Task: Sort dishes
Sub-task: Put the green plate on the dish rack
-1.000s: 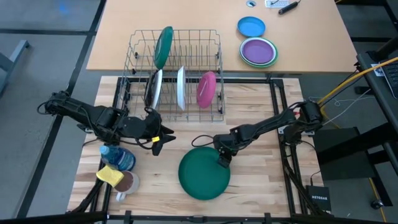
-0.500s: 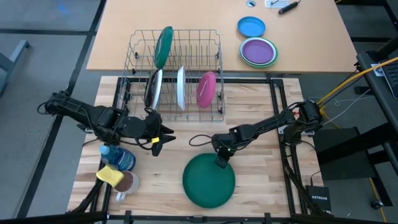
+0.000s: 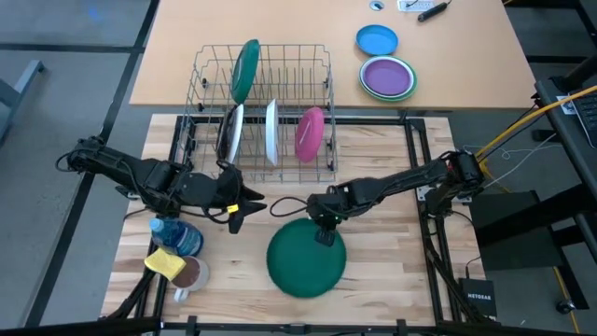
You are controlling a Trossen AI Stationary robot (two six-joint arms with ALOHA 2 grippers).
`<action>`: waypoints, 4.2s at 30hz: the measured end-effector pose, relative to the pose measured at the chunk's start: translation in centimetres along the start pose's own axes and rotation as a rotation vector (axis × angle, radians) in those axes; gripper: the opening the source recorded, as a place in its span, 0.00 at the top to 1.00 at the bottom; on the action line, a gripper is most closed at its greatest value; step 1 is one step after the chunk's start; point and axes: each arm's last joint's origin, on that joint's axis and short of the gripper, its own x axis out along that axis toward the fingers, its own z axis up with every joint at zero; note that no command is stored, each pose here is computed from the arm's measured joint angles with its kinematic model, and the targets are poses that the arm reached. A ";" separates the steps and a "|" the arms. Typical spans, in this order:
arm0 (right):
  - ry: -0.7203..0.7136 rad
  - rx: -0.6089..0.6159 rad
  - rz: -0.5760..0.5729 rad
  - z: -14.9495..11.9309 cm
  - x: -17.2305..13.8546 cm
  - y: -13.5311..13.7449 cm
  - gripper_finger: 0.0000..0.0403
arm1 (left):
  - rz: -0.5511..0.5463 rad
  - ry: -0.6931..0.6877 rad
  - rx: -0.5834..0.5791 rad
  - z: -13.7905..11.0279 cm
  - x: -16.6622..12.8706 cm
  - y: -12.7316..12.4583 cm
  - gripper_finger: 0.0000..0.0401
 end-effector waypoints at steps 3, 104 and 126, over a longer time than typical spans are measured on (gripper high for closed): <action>-0.028 -0.105 -0.078 1.6 -2.7 0.6 0.98 | -0.038 -0.047 -0.013 0.5 0.0 -0.4 0.65; -0.813 -1.036 -1.375 11.6 -32.8 4.5 0.95 | -0.535 -1.160 -0.936 11.6 -3.7 1.0 0.93; -0.826 -0.961 -1.330 11.7 -32.2 4.6 0.63 | -0.505 -1.172 -0.869 11.5 -3.5 1.0 0.97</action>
